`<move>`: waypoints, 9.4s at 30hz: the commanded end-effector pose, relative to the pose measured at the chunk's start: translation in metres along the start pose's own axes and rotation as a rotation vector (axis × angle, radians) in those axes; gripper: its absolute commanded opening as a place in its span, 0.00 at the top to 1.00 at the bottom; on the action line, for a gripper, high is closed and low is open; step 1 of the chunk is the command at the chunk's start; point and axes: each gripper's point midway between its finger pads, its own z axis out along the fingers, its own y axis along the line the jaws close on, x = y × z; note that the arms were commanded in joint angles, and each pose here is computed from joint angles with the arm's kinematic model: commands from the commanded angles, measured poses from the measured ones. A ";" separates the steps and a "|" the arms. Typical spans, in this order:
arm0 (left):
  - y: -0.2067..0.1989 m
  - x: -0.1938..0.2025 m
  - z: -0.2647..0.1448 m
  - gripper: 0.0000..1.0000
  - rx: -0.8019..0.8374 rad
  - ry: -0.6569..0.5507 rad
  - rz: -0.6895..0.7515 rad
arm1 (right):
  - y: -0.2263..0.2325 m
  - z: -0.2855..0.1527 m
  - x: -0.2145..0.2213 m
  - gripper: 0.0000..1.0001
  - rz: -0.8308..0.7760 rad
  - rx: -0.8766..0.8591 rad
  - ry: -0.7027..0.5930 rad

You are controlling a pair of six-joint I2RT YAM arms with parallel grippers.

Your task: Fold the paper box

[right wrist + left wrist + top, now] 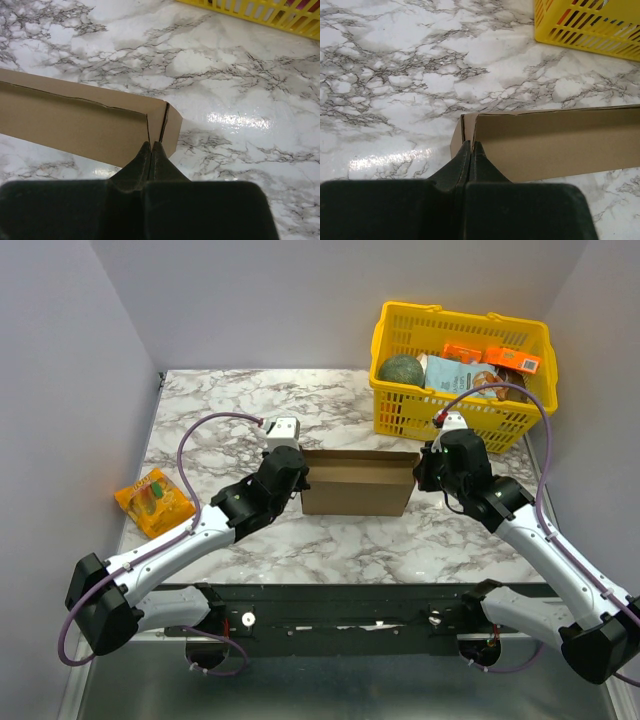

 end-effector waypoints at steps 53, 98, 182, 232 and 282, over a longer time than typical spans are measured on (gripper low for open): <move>0.063 0.114 -0.012 1.00 -0.258 0.370 0.326 | -0.006 -0.004 0.039 0.99 -0.013 0.016 0.126; 0.064 0.117 -0.012 1.00 -0.187 0.371 0.269 | -0.007 -0.008 0.038 0.99 -0.005 0.017 0.121; -0.014 0.056 -0.101 0.02 0.455 0.208 0.183 | -0.011 -0.014 0.031 0.99 0.006 0.115 0.046; -0.003 0.048 -0.052 0.38 0.487 0.190 -0.493 | 0.000 -0.015 0.018 0.99 0.014 0.077 0.017; 0.050 0.130 -0.031 0.53 0.253 0.278 -0.397 | 0.007 -0.025 0.011 0.81 0.012 0.025 -0.007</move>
